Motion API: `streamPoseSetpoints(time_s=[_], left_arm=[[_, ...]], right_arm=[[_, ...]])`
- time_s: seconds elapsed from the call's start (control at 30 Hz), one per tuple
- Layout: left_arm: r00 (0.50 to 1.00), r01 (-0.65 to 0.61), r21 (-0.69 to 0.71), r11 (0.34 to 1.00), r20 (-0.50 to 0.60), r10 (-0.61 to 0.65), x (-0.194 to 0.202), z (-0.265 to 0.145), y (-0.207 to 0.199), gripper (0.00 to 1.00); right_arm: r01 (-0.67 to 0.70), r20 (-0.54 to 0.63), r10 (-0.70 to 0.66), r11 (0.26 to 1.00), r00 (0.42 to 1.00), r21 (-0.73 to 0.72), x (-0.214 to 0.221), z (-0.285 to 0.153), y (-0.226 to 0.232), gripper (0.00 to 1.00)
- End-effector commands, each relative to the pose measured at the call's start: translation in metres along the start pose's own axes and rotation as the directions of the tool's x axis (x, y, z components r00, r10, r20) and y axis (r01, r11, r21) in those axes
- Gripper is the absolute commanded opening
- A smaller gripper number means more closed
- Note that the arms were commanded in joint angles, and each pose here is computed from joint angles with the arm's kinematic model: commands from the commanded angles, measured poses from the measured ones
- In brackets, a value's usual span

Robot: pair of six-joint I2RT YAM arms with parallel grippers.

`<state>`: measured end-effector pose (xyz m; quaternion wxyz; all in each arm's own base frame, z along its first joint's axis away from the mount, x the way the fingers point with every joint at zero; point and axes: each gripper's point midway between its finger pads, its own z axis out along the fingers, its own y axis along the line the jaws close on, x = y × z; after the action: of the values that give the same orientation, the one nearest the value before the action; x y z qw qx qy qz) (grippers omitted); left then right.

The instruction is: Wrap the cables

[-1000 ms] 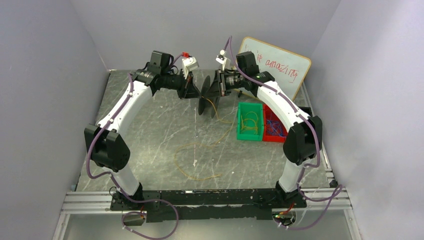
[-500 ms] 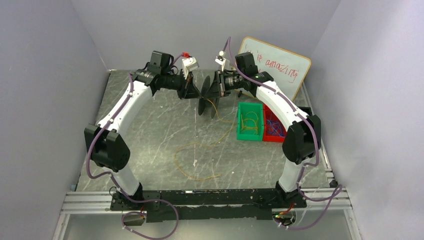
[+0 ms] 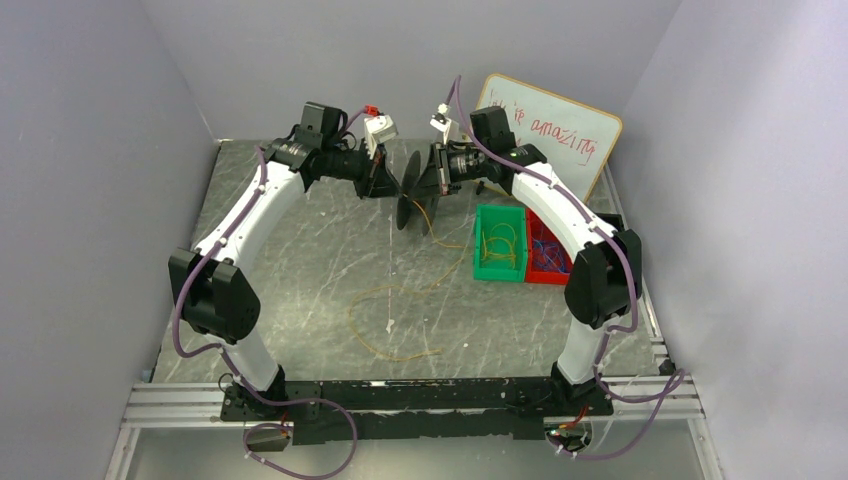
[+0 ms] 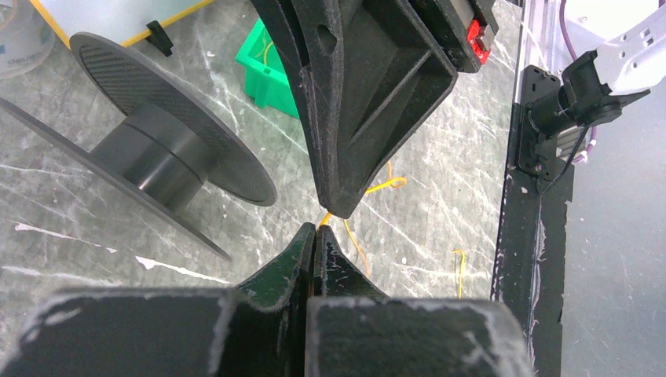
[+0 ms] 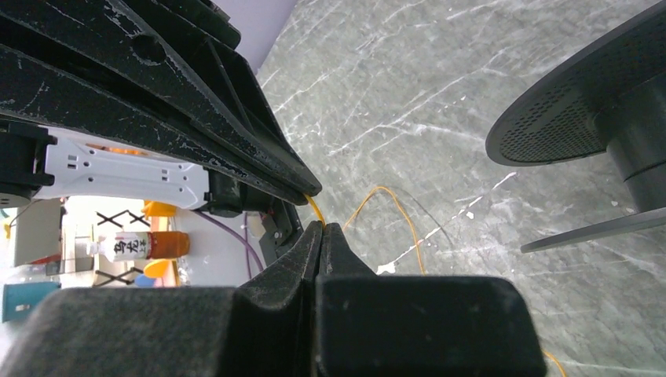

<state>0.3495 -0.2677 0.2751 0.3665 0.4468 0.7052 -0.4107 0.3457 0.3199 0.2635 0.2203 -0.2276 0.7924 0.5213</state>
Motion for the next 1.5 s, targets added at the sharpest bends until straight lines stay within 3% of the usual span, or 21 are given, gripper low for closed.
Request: streamPoseSetpoints(time_s=[0.0,0.1,0.13,0.2,0.23,0.5,0.7,0.97,1.23,1.47], left_arm=[[0.998,-0.046,-0.016,0.999,0.040,0.046,-0.018,-0.009,-0.006,0.10],[0.999,-0.026,-0.069,0.997,0.039,0.029,-0.020,-0.012,0.004,0.46],[0.999,-0.011,-0.089,0.996,0.040,0.014,-0.020,-0.013,0.010,0.64],[0.999,0.014,-0.139,0.990,0.050,-0.008,-0.022,-0.018,0.024,0.85],[0.998,0.032,-0.166,0.986,0.056,-0.023,-0.023,-0.021,0.033,0.90],[0.967,0.250,-0.336,0.908,0.137,-0.215,-0.012,-0.026,0.121,0.91],[0.938,0.345,-0.359,0.867,0.159,-0.307,-0.003,0.000,0.170,0.91],[0.902,0.419,-0.258,0.870,0.224,-0.368,-0.029,0.026,0.194,0.91],[0.884,0.460,-0.367,0.809,0.272,-0.379,-0.041,0.020,0.213,0.92],[0.947,0.317,-0.532,0.785,0.141,-0.288,-0.037,0.051,0.183,0.92]], right_arm=[[0.034,0.020,-0.035,0.999,0.999,0.011,-0.009,-0.004,0.003,0.00],[0.050,0.047,-0.057,0.989,0.997,0.137,-0.021,-0.009,-0.012,0.00],[0.054,0.051,-0.064,0.982,0.997,0.183,-0.025,-0.010,-0.021,0.00],[0.055,0.050,-0.071,0.960,0.996,0.276,-0.034,-0.014,-0.037,0.00],[0.052,0.049,-0.071,0.947,0.996,0.318,-0.038,-0.017,-0.043,0.00],[0.079,0.091,-0.178,0.763,0.980,0.641,-0.084,-0.045,-0.097,0.00],[0.080,0.108,-0.241,0.657,0.965,0.750,-0.107,-0.056,-0.124,0.00],[0.029,0.186,-0.243,0.678,0.952,0.735,-0.118,-0.075,-0.119,0.00],[0.019,0.195,-0.233,0.688,0.953,0.726,-0.112,-0.084,-0.104,0.00],[0.020,0.213,-0.271,0.661,0.939,0.750,-0.114,-0.100,-0.094,0.00]])
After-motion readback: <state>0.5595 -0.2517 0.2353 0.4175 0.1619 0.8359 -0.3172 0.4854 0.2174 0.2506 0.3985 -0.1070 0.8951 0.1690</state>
